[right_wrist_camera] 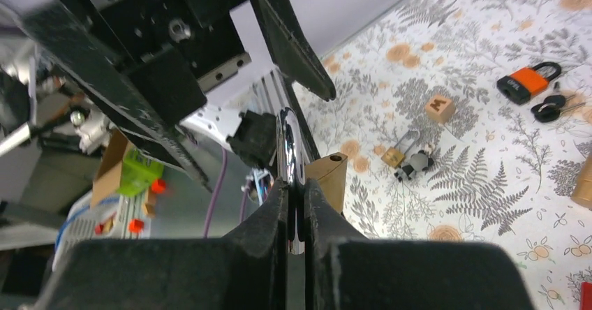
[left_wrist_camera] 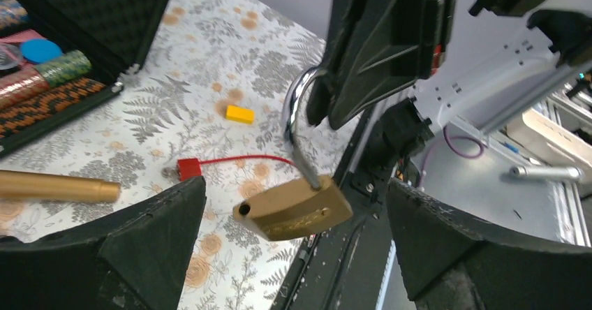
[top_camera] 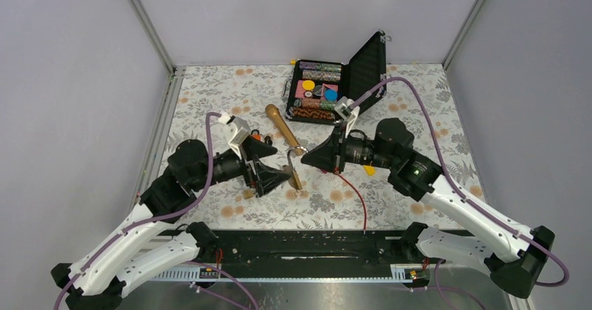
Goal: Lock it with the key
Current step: Lock the lock.
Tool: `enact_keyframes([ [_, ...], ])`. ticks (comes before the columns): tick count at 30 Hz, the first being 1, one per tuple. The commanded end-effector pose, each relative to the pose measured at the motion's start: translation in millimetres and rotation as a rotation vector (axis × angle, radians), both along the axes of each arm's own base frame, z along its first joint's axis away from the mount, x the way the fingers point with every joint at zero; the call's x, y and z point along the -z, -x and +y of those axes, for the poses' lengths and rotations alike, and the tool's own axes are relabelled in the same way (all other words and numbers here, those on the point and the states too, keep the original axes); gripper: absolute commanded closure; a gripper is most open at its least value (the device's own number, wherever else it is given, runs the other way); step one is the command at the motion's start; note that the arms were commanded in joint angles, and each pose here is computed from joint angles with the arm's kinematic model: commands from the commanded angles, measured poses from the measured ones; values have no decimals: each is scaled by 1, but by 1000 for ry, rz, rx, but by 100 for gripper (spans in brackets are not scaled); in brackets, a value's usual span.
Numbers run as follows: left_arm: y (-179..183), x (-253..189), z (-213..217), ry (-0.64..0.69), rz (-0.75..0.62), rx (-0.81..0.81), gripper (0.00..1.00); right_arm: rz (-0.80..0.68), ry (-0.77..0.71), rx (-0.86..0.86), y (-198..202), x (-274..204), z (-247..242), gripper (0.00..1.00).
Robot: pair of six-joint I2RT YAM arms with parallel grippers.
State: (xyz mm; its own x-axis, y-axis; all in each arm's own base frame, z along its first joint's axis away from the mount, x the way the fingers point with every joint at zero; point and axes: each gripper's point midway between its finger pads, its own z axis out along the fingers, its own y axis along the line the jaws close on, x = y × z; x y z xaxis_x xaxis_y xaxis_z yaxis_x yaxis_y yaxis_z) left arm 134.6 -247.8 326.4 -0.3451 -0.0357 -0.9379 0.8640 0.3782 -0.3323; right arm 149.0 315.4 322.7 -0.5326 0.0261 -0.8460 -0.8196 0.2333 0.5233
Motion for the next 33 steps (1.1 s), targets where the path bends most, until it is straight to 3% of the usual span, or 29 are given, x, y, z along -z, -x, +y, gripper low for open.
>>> enact_keyframes([
  [1,-23,-26,7,141,-62,-150,1,-51,-294,156,-13,-84,-13,100],
  [7,-17,-42,-2,315,-96,-116,1,62,-404,270,-26,-100,-22,100],
  [16,-45,-28,-13,282,-80,-262,9,175,-359,382,-48,-88,-22,100],
  [22,-62,-6,-26,158,-62,-337,37,160,-348,417,-53,-86,-24,100],
  [28,-66,6,-28,99,-71,-373,41,126,-322,450,-56,-89,-31,100],
  [33,-70,10,-23,52,-75,-409,81,117,-325,461,-54,-93,-36,100],
])
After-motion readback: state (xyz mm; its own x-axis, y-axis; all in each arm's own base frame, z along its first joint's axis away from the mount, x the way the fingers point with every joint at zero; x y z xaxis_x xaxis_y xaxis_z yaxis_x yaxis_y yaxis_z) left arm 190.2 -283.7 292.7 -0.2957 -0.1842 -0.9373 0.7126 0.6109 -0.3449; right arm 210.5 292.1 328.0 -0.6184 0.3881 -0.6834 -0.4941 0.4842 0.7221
